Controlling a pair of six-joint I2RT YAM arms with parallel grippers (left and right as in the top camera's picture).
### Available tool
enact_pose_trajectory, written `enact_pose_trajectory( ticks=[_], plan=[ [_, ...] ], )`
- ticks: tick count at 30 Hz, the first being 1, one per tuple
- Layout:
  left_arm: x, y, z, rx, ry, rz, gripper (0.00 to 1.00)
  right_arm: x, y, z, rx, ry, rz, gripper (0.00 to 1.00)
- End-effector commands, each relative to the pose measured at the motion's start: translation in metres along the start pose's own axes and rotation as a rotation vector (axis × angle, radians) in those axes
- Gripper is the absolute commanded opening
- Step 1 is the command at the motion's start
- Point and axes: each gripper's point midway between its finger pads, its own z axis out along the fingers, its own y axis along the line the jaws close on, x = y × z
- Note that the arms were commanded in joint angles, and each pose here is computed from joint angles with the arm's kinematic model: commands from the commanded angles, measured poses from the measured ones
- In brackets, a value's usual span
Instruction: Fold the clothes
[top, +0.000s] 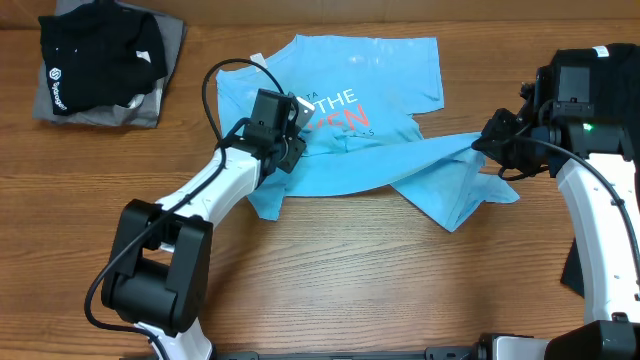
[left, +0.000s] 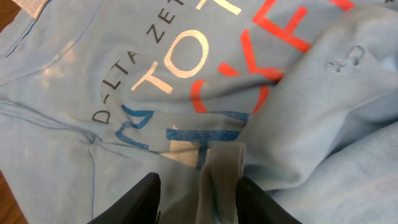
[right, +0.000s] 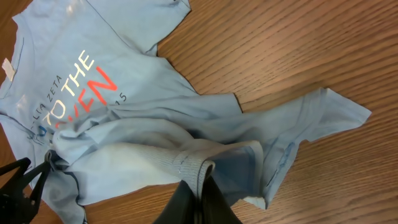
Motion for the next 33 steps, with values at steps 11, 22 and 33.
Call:
enact_pose_trajectory(
  ticks=[11,22,33],
  plan=[
    [-0.002,-0.012,0.011,0.086,-0.010,0.015,0.44,-0.005,0.002,-0.005,-0.001,-0.023,-0.001,0.05],
    [0.000,-0.011,0.017,0.085,-0.006,0.013,0.44,-0.005,0.002,-0.005,-0.001,-0.023,-0.001,0.05],
    [-0.001,-0.008,0.025,0.064,-0.016,0.012,0.28,-0.005,0.002,-0.005,-0.001,-0.023,-0.001,0.05]
  ],
)
